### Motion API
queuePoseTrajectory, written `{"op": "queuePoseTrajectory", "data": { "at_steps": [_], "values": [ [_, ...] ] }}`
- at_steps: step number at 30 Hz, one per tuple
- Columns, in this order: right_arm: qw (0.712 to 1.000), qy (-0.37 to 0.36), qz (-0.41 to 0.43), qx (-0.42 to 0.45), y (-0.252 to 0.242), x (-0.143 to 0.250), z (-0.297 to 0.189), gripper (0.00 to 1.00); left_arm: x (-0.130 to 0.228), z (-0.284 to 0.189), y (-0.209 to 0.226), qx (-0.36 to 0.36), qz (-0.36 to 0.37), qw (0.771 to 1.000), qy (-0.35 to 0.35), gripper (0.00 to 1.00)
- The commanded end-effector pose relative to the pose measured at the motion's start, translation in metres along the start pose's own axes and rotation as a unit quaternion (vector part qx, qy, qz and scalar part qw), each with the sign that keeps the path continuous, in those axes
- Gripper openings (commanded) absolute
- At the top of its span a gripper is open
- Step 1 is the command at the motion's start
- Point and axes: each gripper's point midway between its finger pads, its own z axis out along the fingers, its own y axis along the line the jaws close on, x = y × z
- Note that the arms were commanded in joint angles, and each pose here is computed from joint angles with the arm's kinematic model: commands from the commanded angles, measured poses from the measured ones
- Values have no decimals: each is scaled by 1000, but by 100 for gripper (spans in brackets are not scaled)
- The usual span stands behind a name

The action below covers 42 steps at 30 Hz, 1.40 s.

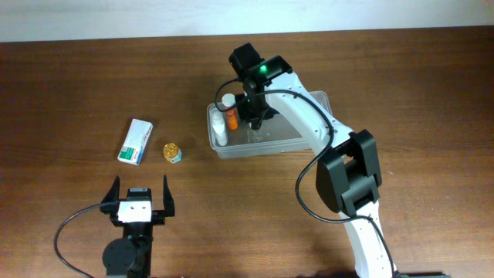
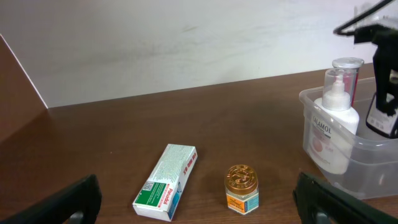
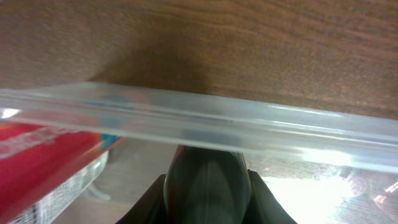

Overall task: Pack container
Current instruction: 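Lower the black-capped bottle beside the orange tube in the container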

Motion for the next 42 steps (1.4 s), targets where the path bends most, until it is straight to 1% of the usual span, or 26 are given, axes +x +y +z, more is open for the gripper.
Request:
{"op": "queuePoseTrajectory", "data": {
  "at_steps": [1,25,28,33,40,42],
  "values": [
    [1000,-14,4,8,-4,-1,-10,20,0,0,0,2,8,1000,-2,99],
    [1000,-19,3,-18,6,-4,-8,21,0,0,0,2,8,1000,-2,99],
    [1000,-18,3,-18,6,-4,-8,28,0,0,0,2,8,1000,-2,99],
    [1000,-18,3,-18,6,-4,-8,29,0,0,0,2,8,1000,-2,99],
    [1000,-18,3,-18,6,-4,-8,41,0,0,0,2,8,1000,-2,100],
    [1000,-18,4,-18,5,-4,-8,41,0,0,0,2,8,1000,-2,99]
  ]
}}
